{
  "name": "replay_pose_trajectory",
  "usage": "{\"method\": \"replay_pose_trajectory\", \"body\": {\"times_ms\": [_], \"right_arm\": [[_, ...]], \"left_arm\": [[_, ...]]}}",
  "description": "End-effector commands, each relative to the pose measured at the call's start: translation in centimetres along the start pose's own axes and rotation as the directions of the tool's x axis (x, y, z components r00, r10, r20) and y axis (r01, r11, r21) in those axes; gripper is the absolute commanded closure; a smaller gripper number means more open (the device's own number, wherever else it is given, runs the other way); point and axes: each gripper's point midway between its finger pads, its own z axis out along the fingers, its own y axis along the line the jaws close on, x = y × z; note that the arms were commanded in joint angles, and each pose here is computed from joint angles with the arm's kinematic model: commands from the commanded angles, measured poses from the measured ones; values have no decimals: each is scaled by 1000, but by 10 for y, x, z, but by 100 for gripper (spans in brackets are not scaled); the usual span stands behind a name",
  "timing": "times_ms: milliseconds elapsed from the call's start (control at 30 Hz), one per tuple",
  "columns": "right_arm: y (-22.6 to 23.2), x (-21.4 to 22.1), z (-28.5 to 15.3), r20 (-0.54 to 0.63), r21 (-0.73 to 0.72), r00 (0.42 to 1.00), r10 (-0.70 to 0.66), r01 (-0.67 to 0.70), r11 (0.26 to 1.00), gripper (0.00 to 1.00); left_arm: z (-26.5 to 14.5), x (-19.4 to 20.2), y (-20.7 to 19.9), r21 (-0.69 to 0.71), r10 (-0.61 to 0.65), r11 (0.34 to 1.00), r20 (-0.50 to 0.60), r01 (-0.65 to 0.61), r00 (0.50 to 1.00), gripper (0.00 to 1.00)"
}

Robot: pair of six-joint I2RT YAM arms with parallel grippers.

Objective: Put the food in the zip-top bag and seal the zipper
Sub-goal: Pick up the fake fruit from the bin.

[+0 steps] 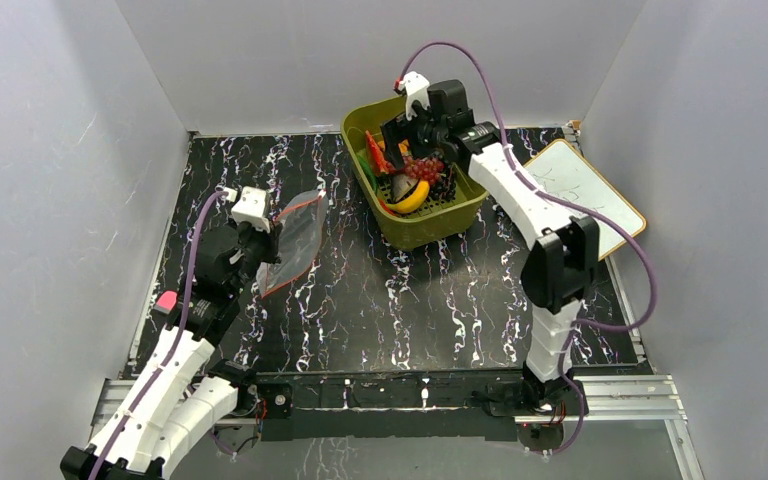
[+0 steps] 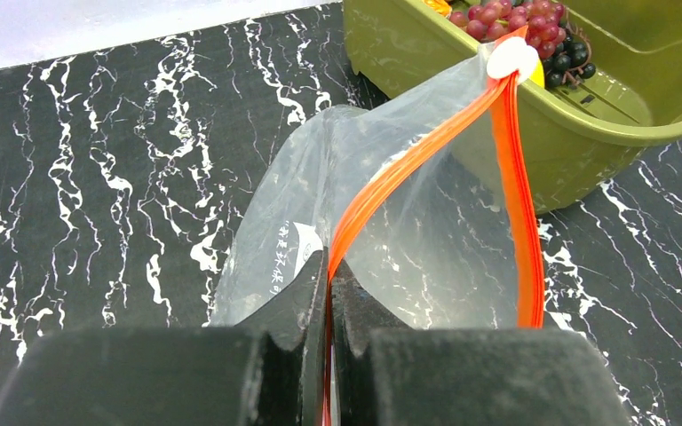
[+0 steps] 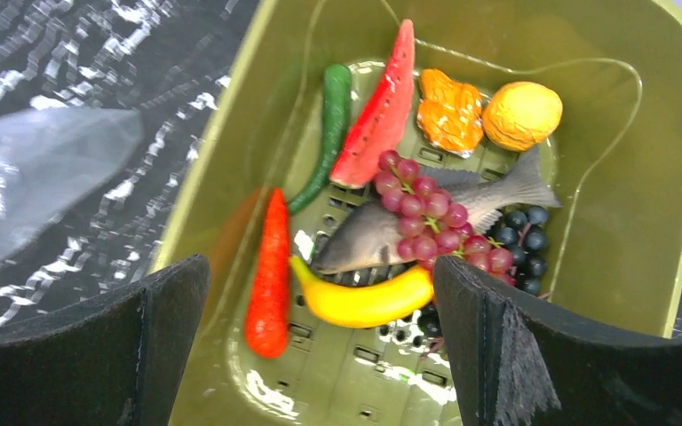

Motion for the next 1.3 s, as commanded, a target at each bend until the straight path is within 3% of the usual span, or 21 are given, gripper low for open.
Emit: {"method": "replay_pose_trajectory", "body": {"times_ms": [0, 267, 600, 800, 933, 1133, 1267], "right_arm": [[-29, 0, 14, -42, 31, 992, -116, 117, 993, 3], [-49, 39, 63, -137, -2, 980, -147, 148, 989, 3], [-81, 65, 100, -183, 95, 967, -176, 196, 976, 2], [-74, 97, 113, -243, 21, 952, -187, 198, 980, 5], [-71, 116, 122, -272, -9, 944, -186, 191, 982, 12], [-74, 130, 129, -304, -3, 938, -169, 176, 984, 41], [-81, 133, 128, -324, 24, 927, -188, 207, 978, 41]], "left_arm": [[-2, -11, -8, 43, -27, 999, 59, 24, 998, 100], [-4, -14, -9, 54, -31, 998, 71, 27, 997, 100], [-5, -12, -10, 58, -28, 998, 69, 24, 997, 100], [-6, -12, -8, 47, -30, 999, 75, 27, 997, 100], [-7, -12, -7, 44, -31, 999, 75, 28, 997, 100], [-6, -11, -6, 31, -36, 999, 67, 34, 997, 100], [-6, -12, -3, 20, -35, 999, 67, 34, 997, 100]]}}
